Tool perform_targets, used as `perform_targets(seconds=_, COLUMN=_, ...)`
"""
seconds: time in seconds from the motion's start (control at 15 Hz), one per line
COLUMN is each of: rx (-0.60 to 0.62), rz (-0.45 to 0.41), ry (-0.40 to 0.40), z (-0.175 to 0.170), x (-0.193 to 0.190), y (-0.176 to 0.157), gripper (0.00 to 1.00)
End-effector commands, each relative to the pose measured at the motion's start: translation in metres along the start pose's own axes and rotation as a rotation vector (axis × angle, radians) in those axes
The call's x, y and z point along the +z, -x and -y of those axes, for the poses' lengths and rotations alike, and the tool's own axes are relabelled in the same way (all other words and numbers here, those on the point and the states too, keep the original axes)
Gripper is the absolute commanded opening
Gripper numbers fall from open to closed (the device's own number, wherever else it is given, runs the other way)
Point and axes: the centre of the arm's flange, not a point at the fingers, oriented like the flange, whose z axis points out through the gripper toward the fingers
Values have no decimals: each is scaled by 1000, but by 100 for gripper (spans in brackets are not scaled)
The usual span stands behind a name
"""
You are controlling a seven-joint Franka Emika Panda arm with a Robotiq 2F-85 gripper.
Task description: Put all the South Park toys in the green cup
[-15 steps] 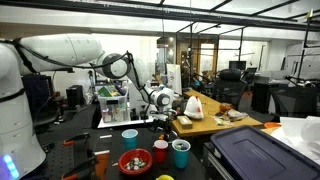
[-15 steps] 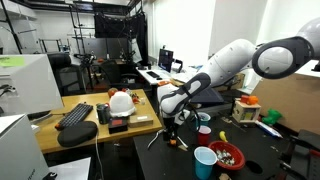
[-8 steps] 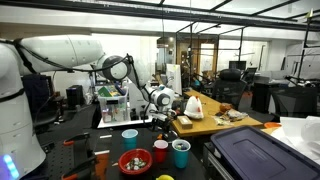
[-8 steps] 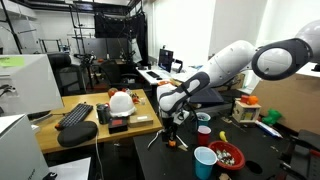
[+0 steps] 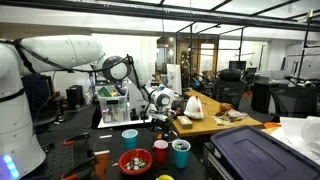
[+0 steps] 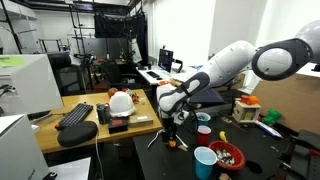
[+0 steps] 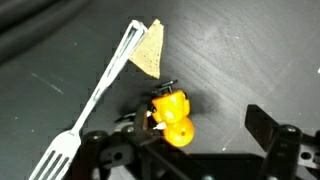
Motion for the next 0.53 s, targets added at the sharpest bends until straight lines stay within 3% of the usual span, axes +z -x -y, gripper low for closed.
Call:
perform_targets(seconds=0.0, rx=-35, rz=24, ry=-17, z=0, x=7, y=1, gripper=100)
perform_targets(seconds=0.47, rx=-44, rz=55, ry=-21, z=0, x=26, y=5, gripper=100)
